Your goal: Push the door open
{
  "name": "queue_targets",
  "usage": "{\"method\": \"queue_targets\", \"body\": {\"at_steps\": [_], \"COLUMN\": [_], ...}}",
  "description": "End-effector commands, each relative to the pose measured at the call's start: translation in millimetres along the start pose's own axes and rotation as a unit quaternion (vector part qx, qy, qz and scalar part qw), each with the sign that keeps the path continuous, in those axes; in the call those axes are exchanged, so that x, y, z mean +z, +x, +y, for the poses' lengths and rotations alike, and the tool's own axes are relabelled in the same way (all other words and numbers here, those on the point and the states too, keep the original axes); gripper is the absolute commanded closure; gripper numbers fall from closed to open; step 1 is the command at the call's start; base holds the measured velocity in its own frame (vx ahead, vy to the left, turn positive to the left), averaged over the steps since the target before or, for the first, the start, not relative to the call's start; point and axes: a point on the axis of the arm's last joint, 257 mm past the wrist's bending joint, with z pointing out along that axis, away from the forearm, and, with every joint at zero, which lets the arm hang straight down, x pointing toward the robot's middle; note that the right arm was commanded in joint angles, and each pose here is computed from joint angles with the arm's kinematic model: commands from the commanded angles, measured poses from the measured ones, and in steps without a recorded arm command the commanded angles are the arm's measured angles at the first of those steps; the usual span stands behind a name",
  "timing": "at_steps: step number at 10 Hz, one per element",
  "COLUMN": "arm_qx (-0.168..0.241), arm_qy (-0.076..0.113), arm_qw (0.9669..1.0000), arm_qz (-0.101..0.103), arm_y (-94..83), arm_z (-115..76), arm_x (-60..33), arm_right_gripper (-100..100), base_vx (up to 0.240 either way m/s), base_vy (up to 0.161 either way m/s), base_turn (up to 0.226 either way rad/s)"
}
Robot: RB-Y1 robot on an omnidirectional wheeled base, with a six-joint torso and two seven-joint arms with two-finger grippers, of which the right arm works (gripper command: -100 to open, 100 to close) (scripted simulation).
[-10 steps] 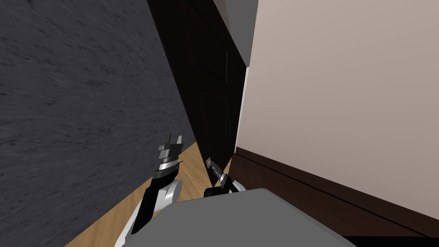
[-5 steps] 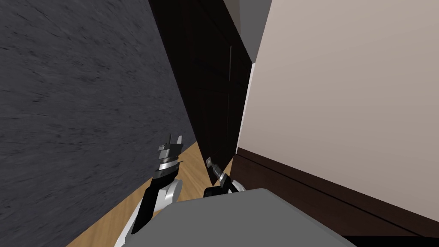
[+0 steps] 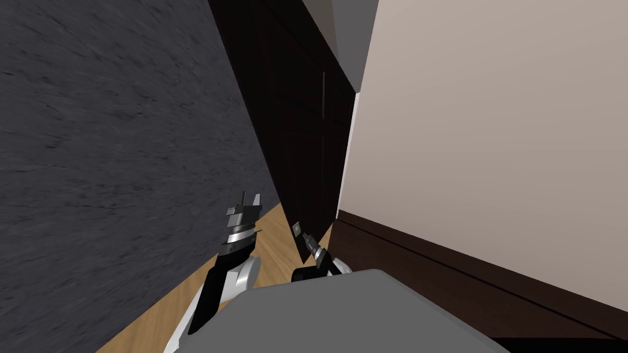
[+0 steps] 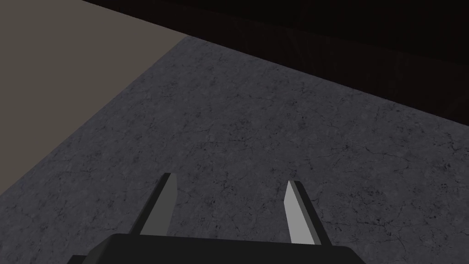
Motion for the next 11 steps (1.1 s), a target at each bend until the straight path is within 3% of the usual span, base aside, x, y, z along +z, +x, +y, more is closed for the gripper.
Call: {"method": "queue_targets", "body": {"at_steps": [1,3,4,6,9,10,11], "arm_qx": [0.0,0.002,-0.004,-0.006,-0.001,-0.003,-0.003], "arm_qy": [0.002,0.0,0.005,0.007,0.002,0.003,0.003], "arm_qw": [1.0,0.9999,0.9999,0.9998,0.9998,0.9998,0.9998], "arm_qz": [-0.009,-0.011,-0.015,-0.016,-0.02,-0.02,-0.02], "arm_y": [-9.9,-9.0,-17.5,-20.5,-18.1,-19.0,-19.0], "arm_z": [-1.8,-0.2,-4.2,-4.9,1.2,-0.6,-0.6], "arm_x": [-3.5,-1.7,-4.7,-4.2,5.8,3.2,3.2], "arm_right_gripper": [-100,-100,-100,-100,-100,-100,100], "base_vx": [-0.213,-0.155,0.061,0.139,0.183,0.075,-0.013], "base_vy": [-0.067,-0.05,0.072,0.134,0.16,0.069,-0.011], "base_turn": [-0.125,-0.057,0.046,0.012,0.03,-0.009,-0.002]}}
